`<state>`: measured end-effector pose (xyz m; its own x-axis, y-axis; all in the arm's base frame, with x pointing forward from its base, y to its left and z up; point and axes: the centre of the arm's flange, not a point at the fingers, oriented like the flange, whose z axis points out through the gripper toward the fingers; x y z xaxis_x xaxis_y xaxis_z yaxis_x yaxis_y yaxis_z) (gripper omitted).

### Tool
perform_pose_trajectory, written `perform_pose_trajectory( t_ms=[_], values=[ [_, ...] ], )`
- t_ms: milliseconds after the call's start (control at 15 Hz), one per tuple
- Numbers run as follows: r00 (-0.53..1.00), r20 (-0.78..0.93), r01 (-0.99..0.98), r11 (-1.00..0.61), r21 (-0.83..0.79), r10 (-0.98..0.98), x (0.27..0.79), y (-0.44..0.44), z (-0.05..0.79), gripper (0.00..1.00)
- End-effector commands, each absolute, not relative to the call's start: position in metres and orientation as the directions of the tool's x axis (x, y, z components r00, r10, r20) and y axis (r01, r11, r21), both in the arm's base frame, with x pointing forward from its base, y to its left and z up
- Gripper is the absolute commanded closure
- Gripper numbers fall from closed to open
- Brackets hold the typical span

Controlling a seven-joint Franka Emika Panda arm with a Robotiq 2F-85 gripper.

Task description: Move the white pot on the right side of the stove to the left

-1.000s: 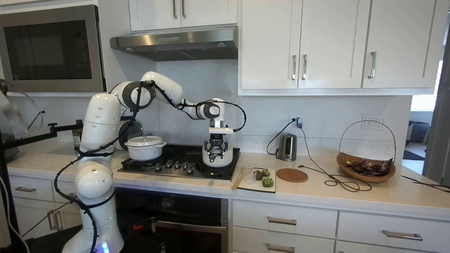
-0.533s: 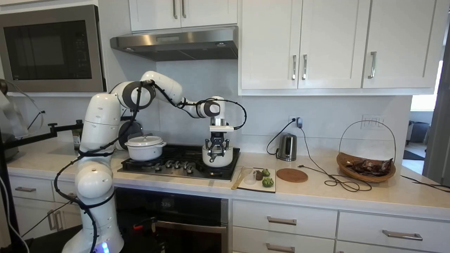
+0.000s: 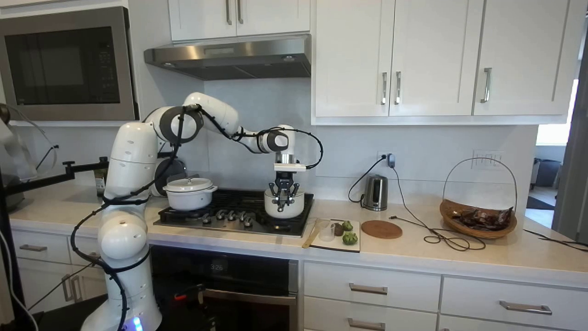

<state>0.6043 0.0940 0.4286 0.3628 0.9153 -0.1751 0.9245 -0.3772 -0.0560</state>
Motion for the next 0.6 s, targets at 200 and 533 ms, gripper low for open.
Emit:
perform_pose_trajectory(
  t_ms=[200, 533],
  values=[
    [0.35, -0.177, 0.928, -0.367, -0.073, 0.92, 0.608, 0.098, 0.432, 0.86],
    [0.328, -0.181, 0.934, -0.348, -0.088, 0.927, 0.604, 0.106, 0.43, 0.86]
  ],
)
